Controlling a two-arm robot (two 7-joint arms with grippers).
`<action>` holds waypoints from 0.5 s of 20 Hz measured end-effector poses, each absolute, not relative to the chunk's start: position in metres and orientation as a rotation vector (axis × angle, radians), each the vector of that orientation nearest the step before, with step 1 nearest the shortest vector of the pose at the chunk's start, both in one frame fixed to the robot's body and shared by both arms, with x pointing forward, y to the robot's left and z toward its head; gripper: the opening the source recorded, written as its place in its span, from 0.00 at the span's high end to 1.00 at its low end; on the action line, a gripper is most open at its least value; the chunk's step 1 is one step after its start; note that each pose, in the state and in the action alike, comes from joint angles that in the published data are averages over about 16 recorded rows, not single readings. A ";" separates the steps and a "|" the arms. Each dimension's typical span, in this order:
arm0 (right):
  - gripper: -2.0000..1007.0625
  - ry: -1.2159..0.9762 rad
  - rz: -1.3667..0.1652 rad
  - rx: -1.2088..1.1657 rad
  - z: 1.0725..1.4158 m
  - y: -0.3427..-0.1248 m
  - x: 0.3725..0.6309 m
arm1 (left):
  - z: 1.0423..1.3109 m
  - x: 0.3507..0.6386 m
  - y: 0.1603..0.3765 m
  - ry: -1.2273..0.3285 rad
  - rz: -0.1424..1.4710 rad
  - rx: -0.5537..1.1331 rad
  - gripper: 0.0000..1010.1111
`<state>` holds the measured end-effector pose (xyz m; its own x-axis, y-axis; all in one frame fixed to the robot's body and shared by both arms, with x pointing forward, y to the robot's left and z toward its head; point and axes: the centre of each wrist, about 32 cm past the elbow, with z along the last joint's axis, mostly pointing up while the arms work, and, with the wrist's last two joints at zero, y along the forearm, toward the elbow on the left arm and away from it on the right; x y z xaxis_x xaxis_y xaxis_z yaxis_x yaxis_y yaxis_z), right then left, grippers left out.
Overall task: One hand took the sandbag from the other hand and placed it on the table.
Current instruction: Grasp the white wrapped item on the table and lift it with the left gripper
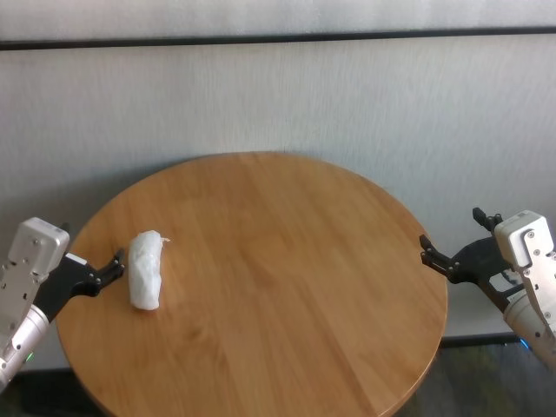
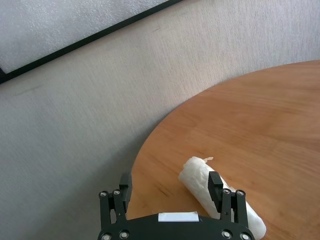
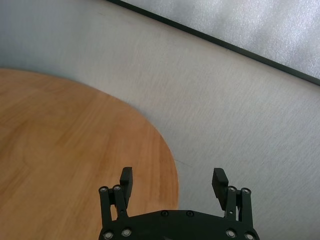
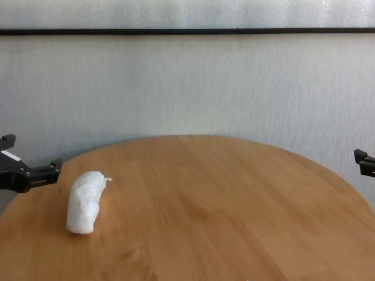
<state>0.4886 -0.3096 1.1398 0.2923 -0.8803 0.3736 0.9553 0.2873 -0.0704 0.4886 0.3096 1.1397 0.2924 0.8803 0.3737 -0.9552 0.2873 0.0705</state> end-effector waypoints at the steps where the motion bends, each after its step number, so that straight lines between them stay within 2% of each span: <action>1: 0.00 -0.285 -1.248 -0.304 1.140 -0.310 0.489 | 1.140 0.489 0.310 -0.285 1.248 0.305 0.01; 10: 0.00 -0.285 -1.248 -0.304 1.140 -0.310 0.489 | 1.140 0.489 0.310 -0.285 1.248 0.305 0.01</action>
